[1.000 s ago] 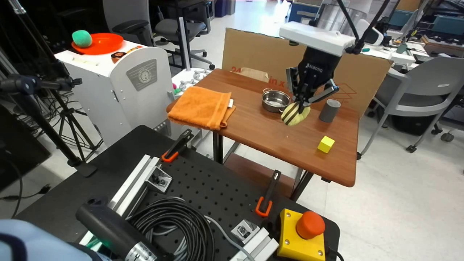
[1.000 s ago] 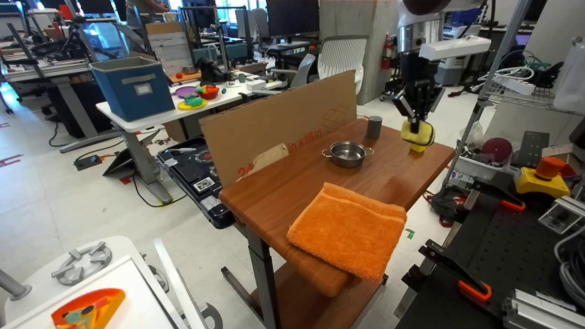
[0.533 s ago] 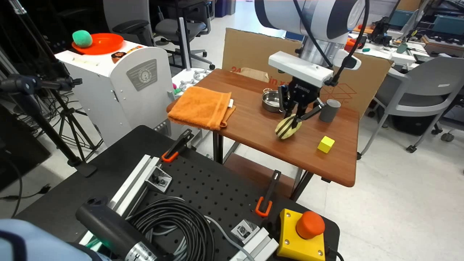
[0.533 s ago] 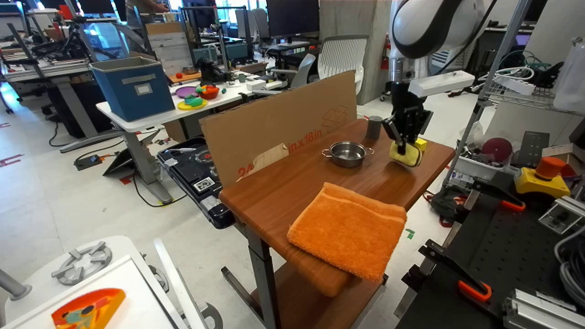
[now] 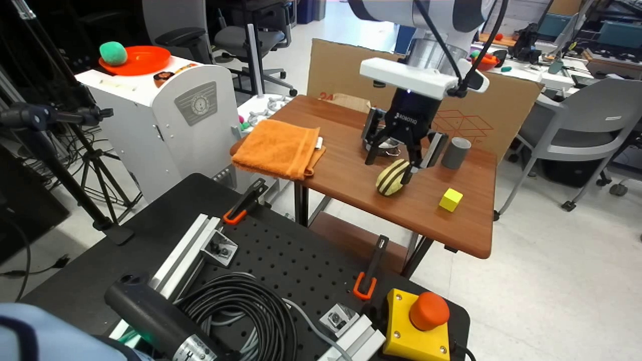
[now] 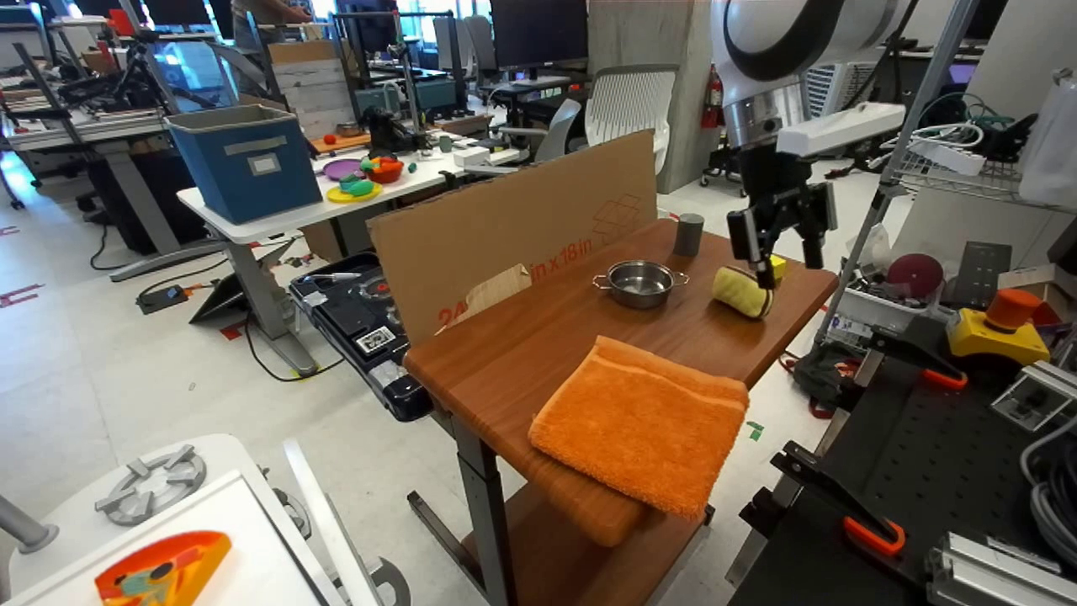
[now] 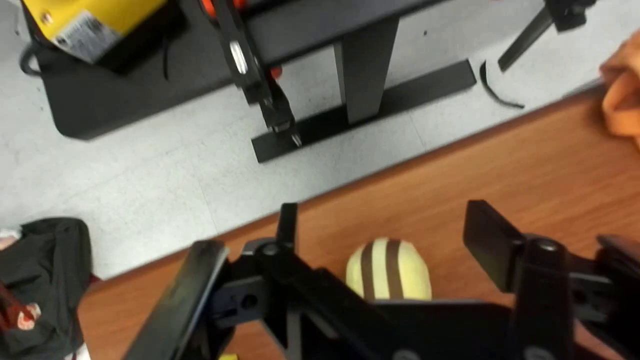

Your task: Remove the brown object from the pot

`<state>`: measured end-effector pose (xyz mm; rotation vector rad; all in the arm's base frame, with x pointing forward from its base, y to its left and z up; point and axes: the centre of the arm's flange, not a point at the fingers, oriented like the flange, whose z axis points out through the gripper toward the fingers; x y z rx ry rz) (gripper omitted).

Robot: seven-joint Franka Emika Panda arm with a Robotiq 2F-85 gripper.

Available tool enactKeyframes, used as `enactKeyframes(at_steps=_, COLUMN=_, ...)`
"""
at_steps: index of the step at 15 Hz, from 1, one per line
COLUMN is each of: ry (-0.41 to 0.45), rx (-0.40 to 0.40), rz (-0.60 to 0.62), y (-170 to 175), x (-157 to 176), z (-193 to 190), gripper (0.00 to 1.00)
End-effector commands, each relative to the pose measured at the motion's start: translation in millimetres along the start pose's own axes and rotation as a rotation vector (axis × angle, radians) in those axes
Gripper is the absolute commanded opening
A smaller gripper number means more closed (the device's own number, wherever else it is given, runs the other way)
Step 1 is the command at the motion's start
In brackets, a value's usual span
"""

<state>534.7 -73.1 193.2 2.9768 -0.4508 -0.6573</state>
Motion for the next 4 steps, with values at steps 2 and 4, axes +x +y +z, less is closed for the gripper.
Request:
enactKeyframes(at_steps=2, ry=-0.046, rx=-0.003, rz=0.003, y=5.4, x=-16.8, z=-14.5, gripper=0.98)
enactKeyframes(at_steps=4, ry=-0.047, rx=-0.001, rz=0.003, y=6.8, x=-22.1, z=-18.7, gripper=1.0)
